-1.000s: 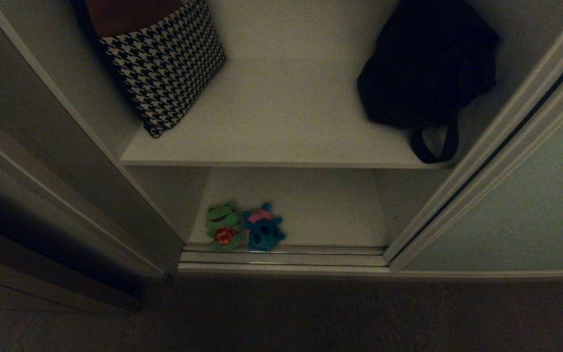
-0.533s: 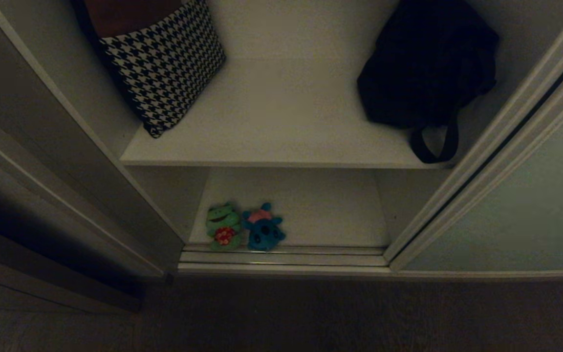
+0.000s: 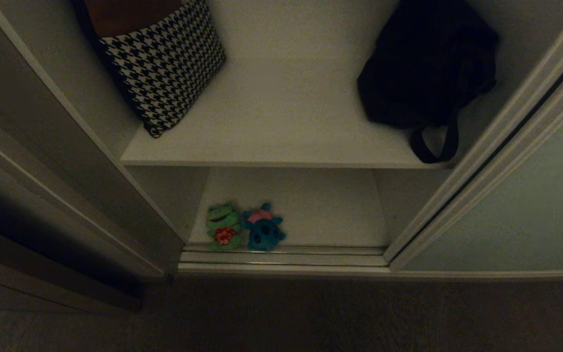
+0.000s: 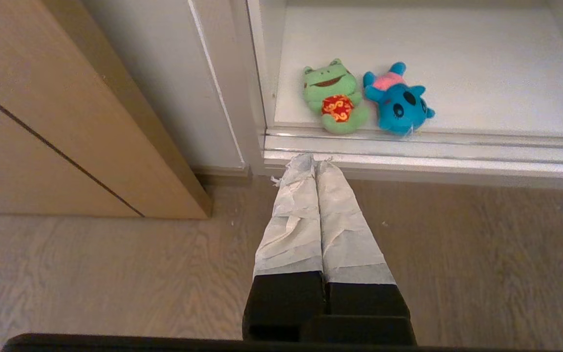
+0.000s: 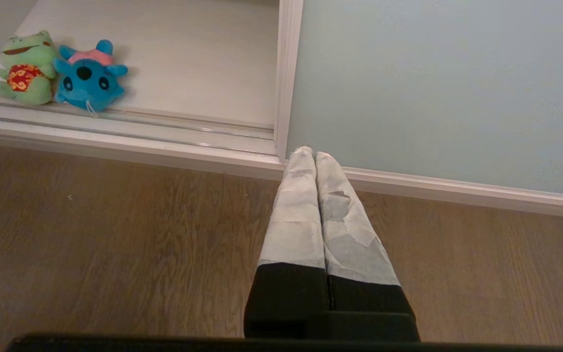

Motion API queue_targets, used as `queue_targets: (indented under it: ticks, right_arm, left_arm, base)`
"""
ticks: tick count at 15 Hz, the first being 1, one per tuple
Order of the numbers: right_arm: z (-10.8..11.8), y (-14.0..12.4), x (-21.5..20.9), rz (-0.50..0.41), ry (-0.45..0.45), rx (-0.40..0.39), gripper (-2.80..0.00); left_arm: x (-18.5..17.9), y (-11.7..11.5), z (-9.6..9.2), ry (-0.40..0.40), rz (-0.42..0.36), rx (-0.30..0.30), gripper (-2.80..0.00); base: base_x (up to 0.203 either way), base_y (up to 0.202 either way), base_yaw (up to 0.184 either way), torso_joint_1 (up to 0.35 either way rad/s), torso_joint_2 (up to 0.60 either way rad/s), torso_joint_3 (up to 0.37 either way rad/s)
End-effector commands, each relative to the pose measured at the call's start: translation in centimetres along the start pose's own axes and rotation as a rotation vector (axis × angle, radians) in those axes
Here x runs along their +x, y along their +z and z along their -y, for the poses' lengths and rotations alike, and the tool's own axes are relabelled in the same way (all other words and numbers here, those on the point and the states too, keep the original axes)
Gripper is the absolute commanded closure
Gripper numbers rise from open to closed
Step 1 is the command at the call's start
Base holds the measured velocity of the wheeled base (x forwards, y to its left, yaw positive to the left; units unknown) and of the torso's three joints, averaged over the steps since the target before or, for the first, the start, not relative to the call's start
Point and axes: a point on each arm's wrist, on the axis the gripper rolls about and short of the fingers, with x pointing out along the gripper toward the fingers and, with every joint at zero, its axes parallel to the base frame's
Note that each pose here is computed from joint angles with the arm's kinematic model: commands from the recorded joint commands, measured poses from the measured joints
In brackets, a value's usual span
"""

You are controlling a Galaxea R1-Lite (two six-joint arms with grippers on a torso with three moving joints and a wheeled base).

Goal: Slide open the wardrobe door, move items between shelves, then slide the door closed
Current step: Close the door

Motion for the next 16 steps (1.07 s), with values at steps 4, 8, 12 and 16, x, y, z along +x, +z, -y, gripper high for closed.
queue_targets:
  ticks: [4, 8, 12, 16]
  right_arm:
    - [0.0, 0.0, 0.0, 0.0, 0.0, -0.001, 0.0]
    - [0.0, 0.0, 0.0, 0.0, 0.001, -0.001, 0.0]
    - [0.0, 0.0, 0.0, 0.0, 0.0, 0.0, 0.0]
    - [0.0, 0.0, 0.0, 0.0, 0.0, 0.0, 0.0]
  left_arm:
    - [0.04, 0.05, -0.01, 0.003, -0.003, -0.016, 0.0]
    - [0.04, 0.03, 0.0, 0.0, -0.004, -0.005, 0.0]
    - [0.04, 0.04, 0.0, 0.0, -0.003, -0.006, 0.0]
    - [0.04, 0.06, -0.01, 0.003, -0.003, -0.011, 0.0]
  base:
    - [0.0, 0.0, 0.0, 0.0, 0.0, 0.0]
    - [0.0, 0.0, 0.0, 0.0, 0.0, 0.0]
    - [0.0, 0.0, 0.0, 0.0, 0.0, 0.0]
    - [0.0, 0.0, 0.0, 0.0, 0.0, 0.0]
